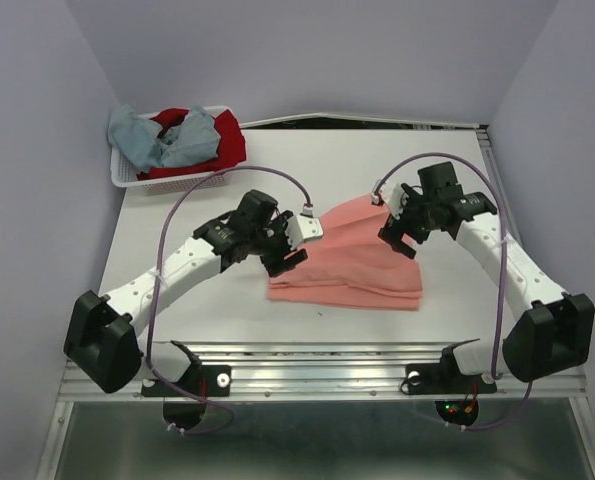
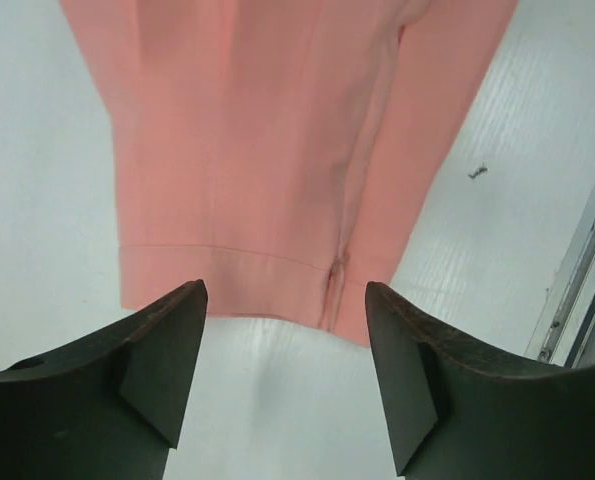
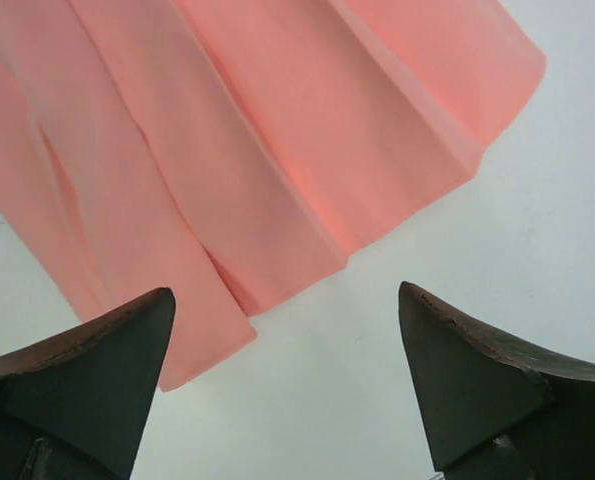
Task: Fold and stack the skirts
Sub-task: Fold the skirt
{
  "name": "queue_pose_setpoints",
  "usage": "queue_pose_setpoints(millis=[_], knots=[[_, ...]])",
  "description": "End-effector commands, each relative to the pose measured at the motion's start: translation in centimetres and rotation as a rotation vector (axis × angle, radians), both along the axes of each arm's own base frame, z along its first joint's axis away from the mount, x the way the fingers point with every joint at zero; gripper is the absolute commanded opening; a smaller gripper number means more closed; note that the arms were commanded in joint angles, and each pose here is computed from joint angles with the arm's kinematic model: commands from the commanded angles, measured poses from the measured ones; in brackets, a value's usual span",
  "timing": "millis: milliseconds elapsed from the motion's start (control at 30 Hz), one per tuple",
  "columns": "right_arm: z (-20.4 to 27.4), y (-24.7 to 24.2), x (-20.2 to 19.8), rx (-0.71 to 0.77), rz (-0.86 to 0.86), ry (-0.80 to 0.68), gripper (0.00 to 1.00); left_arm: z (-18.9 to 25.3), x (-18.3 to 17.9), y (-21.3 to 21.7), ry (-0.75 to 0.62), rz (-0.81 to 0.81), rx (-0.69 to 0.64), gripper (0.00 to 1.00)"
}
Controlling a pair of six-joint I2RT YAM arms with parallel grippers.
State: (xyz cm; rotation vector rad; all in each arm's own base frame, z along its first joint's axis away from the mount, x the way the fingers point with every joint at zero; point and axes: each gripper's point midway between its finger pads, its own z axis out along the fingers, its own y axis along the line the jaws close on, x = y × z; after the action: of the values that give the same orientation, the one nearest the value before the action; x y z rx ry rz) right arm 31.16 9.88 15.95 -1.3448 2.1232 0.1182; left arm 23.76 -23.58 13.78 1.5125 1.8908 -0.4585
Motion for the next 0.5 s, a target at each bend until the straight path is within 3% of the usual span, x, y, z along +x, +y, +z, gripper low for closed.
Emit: queue_pose_setpoints(millis=[0,233,333,467], knots=[[-2.3,1.3,-3.6,0.044,0.059,0.192,0.96,1.4,3.9,-1.0,-0.016,0.114,-0.027,0.67],[-9.8,0.6,-4.4,-0.121,0.024,0.228,0.72,-2.6,9.8,-1.3,0.031,0.341,0.037,0.50],[-12.6,-0.9,-2.7,-0.219,-0.038,0.217,0.63,-6.0,9.7,-0.7,0.101,0.378,0.093,0.48],[-13.8,-1.5,0.5,-0.291,-0.094,0.164,0.59,-9.9,8.3,0.8,0.173,0.412,0.158,0.37]])
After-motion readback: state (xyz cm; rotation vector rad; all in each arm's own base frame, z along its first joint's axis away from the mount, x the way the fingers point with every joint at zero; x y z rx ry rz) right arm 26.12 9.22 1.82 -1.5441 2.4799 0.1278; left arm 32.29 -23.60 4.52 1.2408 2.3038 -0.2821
